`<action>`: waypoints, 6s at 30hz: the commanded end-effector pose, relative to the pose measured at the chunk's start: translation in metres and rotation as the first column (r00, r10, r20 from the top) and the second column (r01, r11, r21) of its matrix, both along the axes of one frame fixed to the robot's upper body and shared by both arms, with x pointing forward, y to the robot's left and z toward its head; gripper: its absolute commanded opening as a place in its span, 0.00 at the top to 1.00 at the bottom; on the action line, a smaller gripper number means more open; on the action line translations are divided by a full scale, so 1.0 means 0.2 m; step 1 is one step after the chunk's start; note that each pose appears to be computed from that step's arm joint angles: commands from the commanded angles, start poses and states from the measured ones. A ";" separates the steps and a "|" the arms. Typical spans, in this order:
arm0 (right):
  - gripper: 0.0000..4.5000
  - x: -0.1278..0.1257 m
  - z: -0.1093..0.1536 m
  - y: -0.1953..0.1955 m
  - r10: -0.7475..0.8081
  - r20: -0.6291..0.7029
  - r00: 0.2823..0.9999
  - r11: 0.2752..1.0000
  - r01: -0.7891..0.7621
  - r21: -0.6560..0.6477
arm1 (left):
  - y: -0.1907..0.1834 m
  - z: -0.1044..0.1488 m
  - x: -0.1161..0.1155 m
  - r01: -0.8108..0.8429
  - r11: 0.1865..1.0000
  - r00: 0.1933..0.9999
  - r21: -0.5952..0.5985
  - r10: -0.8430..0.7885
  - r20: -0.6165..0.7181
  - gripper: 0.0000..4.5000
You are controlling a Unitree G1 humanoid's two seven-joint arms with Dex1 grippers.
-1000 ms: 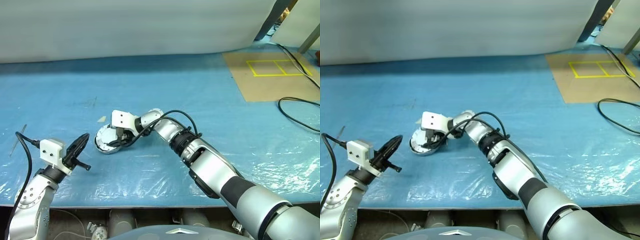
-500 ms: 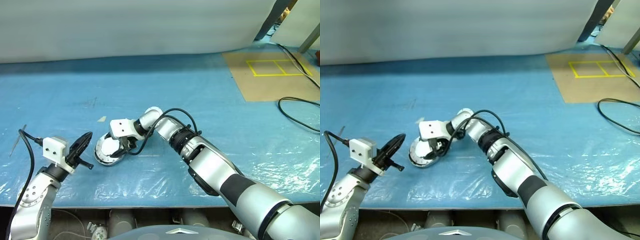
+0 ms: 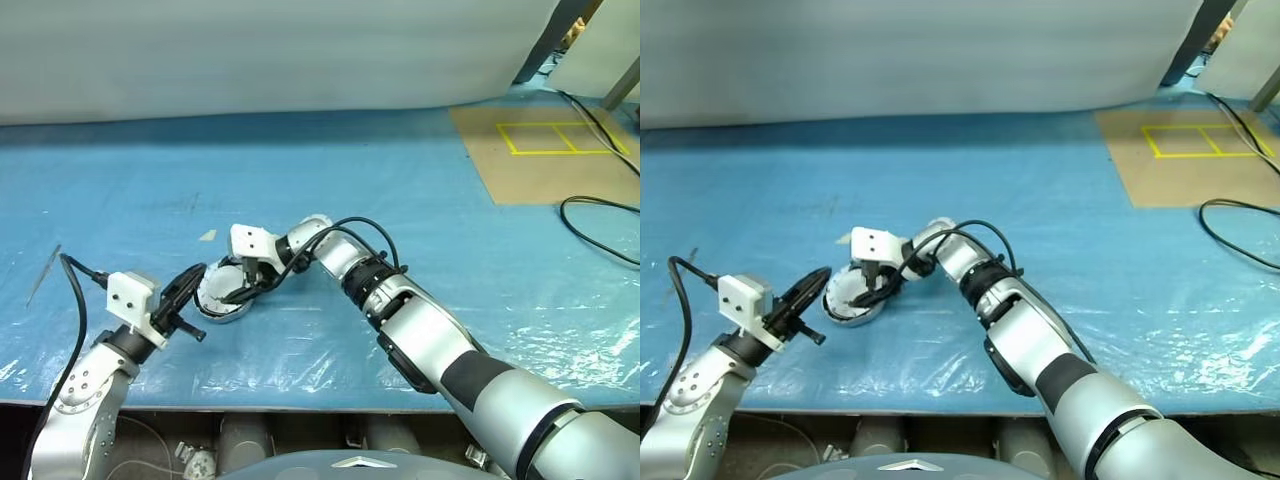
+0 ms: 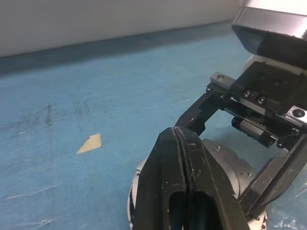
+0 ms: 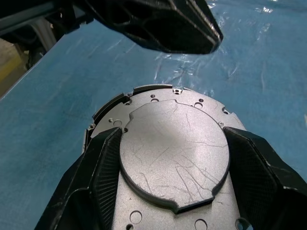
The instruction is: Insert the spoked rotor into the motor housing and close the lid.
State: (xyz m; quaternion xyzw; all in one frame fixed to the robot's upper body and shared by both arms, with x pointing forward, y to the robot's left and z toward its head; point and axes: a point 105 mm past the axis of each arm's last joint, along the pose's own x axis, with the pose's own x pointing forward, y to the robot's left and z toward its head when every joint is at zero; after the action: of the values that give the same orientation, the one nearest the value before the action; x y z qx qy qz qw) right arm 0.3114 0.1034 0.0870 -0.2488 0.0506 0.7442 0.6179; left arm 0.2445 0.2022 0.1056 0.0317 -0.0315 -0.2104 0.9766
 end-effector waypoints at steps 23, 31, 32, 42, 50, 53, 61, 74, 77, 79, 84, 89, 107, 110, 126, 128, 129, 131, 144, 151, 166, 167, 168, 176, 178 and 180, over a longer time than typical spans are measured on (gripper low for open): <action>0.34 -0.06 0.08 0.17 -0.138 -0.019 0.990 0.981 0.139 0.134 | 0.26 0.01 -0.23 0.008 0.998 1.000 0.069 -0.006 -0.019 1.00; 0.34 -0.20 0.17 0.29 0.037 0.030 0.999 0.988 -0.041 0.152 | 0.30 -0.03 -0.23 -0.053 0.996 0.998 0.078 0.054 -0.013 1.00; 0.34 -0.22 0.15 0.28 0.076 0.073 0.994 0.990 -0.084 0.112 | 0.29 -0.04 -0.24 -0.049 0.995 0.999 0.081 0.051 -0.018 1.00; 0.34 -0.14 -0.10 0.03 0.309 0.169 0.936 0.920 -0.248 -0.305 | 0.29 -0.07 -0.22 -0.063 0.995 0.998 0.084 0.065 -0.021 1.00; 0.34 -0.07 -0.03 -0.04 0.343 0.150 0.927 0.899 -0.279 -0.337 | 0.28 -0.07 -0.16 -0.043 0.995 0.999 0.087 0.044 -0.012 1.00; 0.34 -0.06 0.00 -0.04 0.339 0.144 0.930 0.900 -0.276 -0.338 | 0.28 -0.07 -0.15 -0.038 0.995 0.999 0.089 0.039 -0.010 1.00; 0.34 -0.08 0.02 -0.07 0.365 -0.001 0.931 0.871 -0.341 -0.354 | 0.27 -0.08 -0.14 -0.032 0.995 0.999 0.091 0.033 -0.013 1.00; 0.34 -0.13 0.12 0.05 0.332 -0.074 0.940 0.927 -0.340 -0.162 | 0.23 -0.09 -0.12 -0.025 0.996 1.000 0.085 0.026 -0.016 1.00; 0.34 -0.12 0.09 0.05 0.302 -0.078 0.950 0.938 -0.311 -0.153 | 0.22 -0.09 -0.12 -0.025 0.996 0.999 0.086 0.027 -0.021 1.00; 0.34 -0.13 0.06 0.05 0.281 -0.091 0.955 0.946 -0.292 -0.142 | 0.22 -0.10 -0.11 -0.020 0.996 0.999 0.084 0.022 -0.027 1.00; 0.34 -0.12 0.04 0.07 0.240 -0.080 0.967 0.964 -0.247 -0.096 | 0.19 -0.11 -0.10 -0.005 0.997 0.999 0.075 0.008 -0.032 1.00; 0.34 -0.11 0.10 0.12 0.175 -0.085 0.981 0.984 -0.177 -0.009 | 0.18 -0.13 -0.09 0.006 0.997 0.999 0.071 -0.004 -0.034 1.00; 0.34 0.06 0.21 0.18 -0.105 -0.016 0.994 0.986 0.107 0.131 | 0.21 -0.13 -0.08 -0.011 0.997 1.000 0.081 0.012 -0.014 1.00; 0.34 0.10 0.24 0.19 -0.199 -0.092 0.976 0.960 0.213 0.182 | 0.21 -0.12 -0.07 -0.011 0.997 1.000 0.082 0.012 -0.010 1.00; 0.34 0.23 0.24 0.20 -0.482 -0.253 0.839 0.806 0.537 0.248 | 0.22 -0.12 -0.04 -0.006 0.996 1.000 0.090 0.007 -0.003 1.00; 0.34 0.21 0.24 0.19 -0.439 -0.215 0.872 0.838 0.484 0.252 | 0.22 -0.12 -0.04 -0.003 0.996 1.000 0.089 0.003 -0.004 1.00; 0.34 0.18 0.24 0.20 -0.377 -0.217 0.900 0.871 0.425 0.246 | 0.22 -0.12 -0.04 -0.002 0.996 1.000 0.089 0.003 -0.004 1.00; 0.34 0.14 0.23 0.19 -0.302 -0.217 0.928 0.906 0.350 0.237 | 0.22 -0.13 -0.03 -0.002 0.996 1.000 0.088 0.002 -0.003 1.00; 0.34 0.03 0.19 0.00 0.105 -0.001 0.995 0.994 -0.105 0.019 | 0.20 -0.11 -0.01 0.004 0.996 1.000 0.087 -0.004 0.004 1.00; 0.34 0.02 0.17 -0.06 0.217 0.089 0.972 0.974 -0.210 -0.082 | 0.19 -0.11 -0.01 -0.001 0.997 1.000 0.082 0.001 0.004 1.00; 0.34 0.03 0.19 0.03 0.147 0.160 0.976 0.989 -0.151 0.008 | 0.23 -0.16 -0.04 -0.011 0.997 1.000 0.081 0.012 -0.011 1.00; 0.34 0.04 0.19 0.04 0.132 0.172 0.976 0.991 -0.136 0.012 | 0.23 -0.16 -0.04 -0.010 0.997 1.000 0.081 0.011 -0.011 1.00; 0.34 0.04 0.19 0.05 0.119 0.180 0.977 0.992 -0.123 0.013 | 0.23 -0.16 -0.04 -0.009 0.997 1.000 0.080 0.010 -0.010 1.00; 0.34 0.02 0.23 0.06 0.157 0.084 0.984 0.987 -0.158 0.003 | 0.21 -0.17 -0.04 -0.006 0.997 1.000 0.076 0.007 -0.013 1.00; 0.34 0.02 0.23 0.04 0.194 0.081 0.978 0.981 -0.191 -0.044 | 0.20 -0.16 -0.04 -0.004 0.997 1.000 0.075 0.005 -0.013 1.00; 0.34 0.01 0.23 0.03 0.211 0.065 0.975 0.976 -0.206 -0.077 | 0.20 -0.17 -0.04 -0.001 0.997 1.000 0.074 0.002 -0.013 1.00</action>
State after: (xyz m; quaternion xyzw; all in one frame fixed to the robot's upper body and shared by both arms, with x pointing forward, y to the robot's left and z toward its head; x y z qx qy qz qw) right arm 0.3188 0.0989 0.1149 -0.2988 0.0491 0.7817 0.5452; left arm 0.2364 0.2455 0.0636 0.0583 -0.0001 -0.2046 0.9771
